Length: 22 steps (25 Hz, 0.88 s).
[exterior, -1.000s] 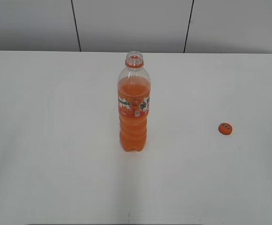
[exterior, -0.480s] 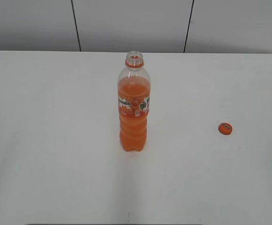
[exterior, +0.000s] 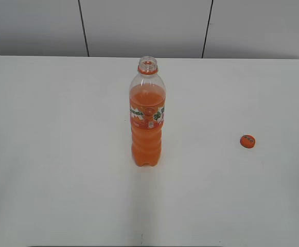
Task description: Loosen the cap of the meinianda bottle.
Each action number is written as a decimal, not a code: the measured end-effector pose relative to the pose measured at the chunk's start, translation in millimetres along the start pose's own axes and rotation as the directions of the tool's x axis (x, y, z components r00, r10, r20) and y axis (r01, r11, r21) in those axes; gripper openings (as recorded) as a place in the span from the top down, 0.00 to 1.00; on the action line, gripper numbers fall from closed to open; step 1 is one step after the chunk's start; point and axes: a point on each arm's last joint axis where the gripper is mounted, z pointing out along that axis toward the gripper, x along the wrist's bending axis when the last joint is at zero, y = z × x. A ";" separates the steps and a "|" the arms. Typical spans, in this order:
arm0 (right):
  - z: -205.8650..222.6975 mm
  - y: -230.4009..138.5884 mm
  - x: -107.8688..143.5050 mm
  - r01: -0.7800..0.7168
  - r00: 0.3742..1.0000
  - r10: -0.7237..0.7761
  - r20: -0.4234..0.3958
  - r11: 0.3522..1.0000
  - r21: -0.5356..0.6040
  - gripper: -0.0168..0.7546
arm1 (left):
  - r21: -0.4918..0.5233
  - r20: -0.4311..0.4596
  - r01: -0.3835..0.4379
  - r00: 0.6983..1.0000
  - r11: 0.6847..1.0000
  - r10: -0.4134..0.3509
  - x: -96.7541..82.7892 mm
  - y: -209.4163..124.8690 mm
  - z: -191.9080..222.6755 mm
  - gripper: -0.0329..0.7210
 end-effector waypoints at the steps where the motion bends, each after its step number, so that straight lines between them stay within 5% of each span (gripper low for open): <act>1: 0.0 -0.1 0.0 0.000 1.000 0.000 0.000 1.000 0.001 0.24 | 0.001 0.000 0.000 1.000 1.000 0.000 0.0 -0.1 0.0 0.29; 22: 0.0 0.0 0.0 -0.003 1.000 0.003 0.000 1.000 0.000 0.24 | 0.002 -0.011 -0.006 1.000 1.000 0.006 1.0 -0.2 0.0 0.32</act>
